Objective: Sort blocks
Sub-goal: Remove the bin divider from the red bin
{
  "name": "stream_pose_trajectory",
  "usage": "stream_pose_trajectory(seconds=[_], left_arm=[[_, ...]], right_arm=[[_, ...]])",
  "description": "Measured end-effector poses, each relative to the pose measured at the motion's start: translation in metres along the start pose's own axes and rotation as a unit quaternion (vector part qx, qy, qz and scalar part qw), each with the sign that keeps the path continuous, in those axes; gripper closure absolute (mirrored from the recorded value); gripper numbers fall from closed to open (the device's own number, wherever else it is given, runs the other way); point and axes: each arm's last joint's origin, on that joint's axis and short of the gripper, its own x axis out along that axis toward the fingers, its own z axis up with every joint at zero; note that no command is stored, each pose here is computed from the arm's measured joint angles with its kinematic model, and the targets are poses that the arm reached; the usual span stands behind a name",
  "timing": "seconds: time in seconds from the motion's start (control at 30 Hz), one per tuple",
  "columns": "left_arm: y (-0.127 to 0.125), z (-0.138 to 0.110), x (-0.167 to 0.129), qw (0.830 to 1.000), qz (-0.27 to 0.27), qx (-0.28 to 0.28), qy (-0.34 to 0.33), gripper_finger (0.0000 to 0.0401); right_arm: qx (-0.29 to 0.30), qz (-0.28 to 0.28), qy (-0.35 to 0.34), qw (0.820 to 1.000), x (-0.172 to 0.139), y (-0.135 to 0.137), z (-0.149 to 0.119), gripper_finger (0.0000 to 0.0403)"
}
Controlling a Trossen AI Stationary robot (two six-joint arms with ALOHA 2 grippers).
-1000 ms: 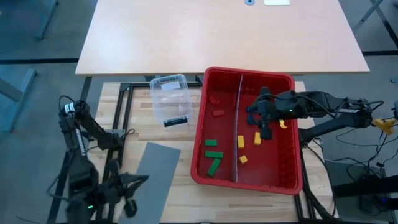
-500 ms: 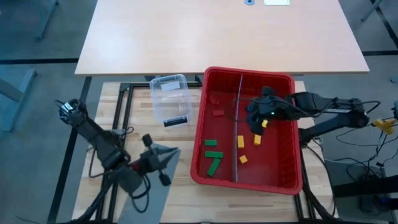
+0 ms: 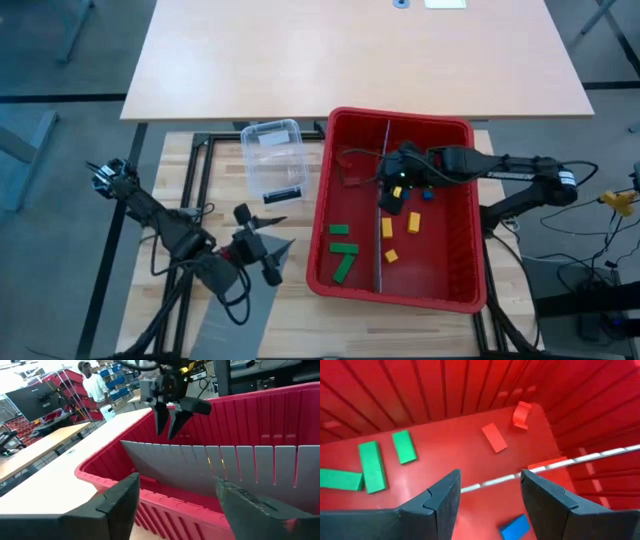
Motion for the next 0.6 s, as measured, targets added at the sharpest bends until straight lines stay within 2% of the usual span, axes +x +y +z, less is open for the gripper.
stream_pose_trajectory(seconds=[0.17,0.37,0.47,0.6], left_arm=[[0.000,0.000,0.000,1.000,0.000,0.003,0.000,0.0153],[0.000,0.000,0.000,1.000,0.000,0.004,0.000,0.0171],[0.000,0.000,0.000,1.000,0.001,0.004,0.000,0.0180],[0.000,0.000,0.001,1.000,0.002,0.005,0.001,0.0185]], right_arm=[[0.004,-0.005,0.014,1.000,0.008,-0.009,0.004,0.0217],[-0.006,-0.008,0.046,0.999,0.013,-0.017,0.001,0.0217],[-0.032,-0.006,0.044,0.998,0.011,-0.017,0.000,0.0217],[-0.144,0.023,0.042,0.988,0.004,-0.018,-0.003,0.0217]])
